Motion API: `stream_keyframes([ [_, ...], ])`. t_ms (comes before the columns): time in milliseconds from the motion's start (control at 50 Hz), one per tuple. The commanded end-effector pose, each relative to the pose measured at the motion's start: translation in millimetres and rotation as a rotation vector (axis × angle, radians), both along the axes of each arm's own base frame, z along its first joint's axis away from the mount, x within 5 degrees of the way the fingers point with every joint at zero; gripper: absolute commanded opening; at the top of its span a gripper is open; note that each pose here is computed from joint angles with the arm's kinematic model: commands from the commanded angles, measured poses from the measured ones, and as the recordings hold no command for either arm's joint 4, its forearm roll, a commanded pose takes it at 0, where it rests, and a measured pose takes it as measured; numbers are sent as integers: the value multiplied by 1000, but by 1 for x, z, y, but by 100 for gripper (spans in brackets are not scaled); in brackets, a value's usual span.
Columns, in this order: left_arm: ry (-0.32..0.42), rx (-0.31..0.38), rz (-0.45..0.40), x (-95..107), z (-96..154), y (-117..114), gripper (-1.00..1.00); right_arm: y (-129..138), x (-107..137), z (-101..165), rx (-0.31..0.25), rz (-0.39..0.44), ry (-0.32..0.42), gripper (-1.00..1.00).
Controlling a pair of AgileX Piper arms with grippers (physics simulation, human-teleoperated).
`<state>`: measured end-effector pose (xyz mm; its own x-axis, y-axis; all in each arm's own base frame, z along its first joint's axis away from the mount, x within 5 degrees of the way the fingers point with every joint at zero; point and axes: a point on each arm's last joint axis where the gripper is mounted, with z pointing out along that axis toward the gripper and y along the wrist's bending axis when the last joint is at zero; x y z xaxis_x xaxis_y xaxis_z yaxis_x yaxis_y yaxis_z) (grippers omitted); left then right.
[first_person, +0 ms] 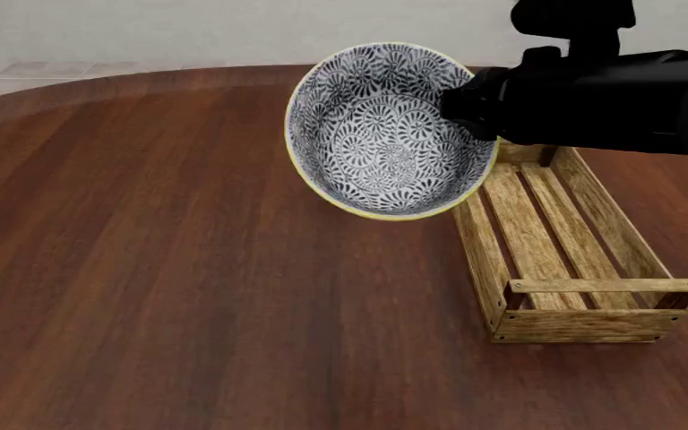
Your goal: Pick up the bowl on the left and put it in the tray.
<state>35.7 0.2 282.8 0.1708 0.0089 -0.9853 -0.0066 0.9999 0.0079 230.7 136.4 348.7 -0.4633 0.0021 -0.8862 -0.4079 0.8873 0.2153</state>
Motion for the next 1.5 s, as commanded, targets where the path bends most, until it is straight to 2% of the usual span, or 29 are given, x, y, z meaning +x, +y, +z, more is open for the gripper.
stream_keyframes([
  [20, -1, 1, -2, 0, 1, 0, 100, -8, 0, 2, 22, -32, 1, -100],
  [740, 7, 7, -20, 1, -3, -1, 100, -34, 8, 0, 20, -136, 6, -100],
  [1500, 9, 10, -32, 2, -4, -1, 100, -58, 16, -16, 9, -229, 25, -100],
])
